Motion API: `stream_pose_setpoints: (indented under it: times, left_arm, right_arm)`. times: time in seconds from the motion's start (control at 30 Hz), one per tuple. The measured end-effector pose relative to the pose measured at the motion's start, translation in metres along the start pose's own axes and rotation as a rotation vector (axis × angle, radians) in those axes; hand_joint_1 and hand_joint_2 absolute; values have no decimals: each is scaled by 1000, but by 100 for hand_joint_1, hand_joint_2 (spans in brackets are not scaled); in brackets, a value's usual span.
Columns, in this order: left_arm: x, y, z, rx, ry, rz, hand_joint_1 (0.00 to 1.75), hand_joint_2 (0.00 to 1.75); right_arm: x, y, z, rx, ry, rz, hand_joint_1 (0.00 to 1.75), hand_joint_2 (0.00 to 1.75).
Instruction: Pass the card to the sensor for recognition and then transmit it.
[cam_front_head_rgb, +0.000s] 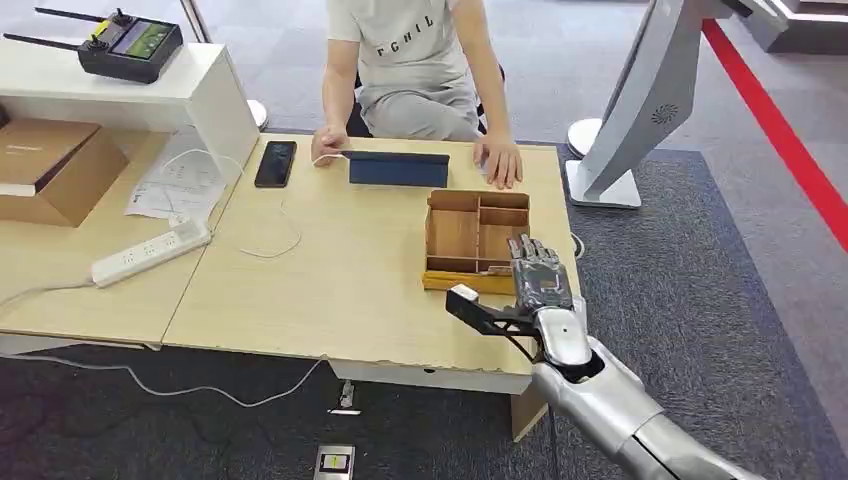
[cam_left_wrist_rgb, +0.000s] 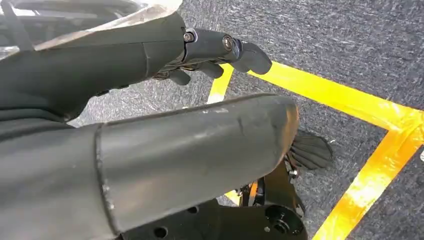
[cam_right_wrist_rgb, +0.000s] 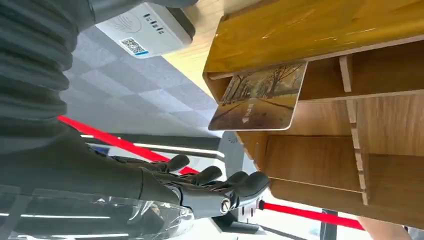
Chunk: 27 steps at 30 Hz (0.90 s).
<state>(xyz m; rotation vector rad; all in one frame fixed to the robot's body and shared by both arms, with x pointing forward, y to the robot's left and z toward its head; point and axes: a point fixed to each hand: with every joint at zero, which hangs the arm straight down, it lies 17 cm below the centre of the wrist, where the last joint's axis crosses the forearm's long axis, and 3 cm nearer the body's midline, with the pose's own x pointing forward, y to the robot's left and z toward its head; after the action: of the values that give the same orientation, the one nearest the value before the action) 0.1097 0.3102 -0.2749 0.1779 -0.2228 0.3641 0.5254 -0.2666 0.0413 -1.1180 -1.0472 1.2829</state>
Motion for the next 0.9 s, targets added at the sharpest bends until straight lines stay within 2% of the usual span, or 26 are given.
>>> stream_pose_setpoints:
  times: [0.03,0.9]
  left_arm:
    - [0,0,0,0,1,0,0,0]
    - [0,3,0,19,2,14,0,0]
  right_arm:
    - [0,0,0,1,-1,0,175,175]
    - [12,8,3,11,-34,-10,175,175]
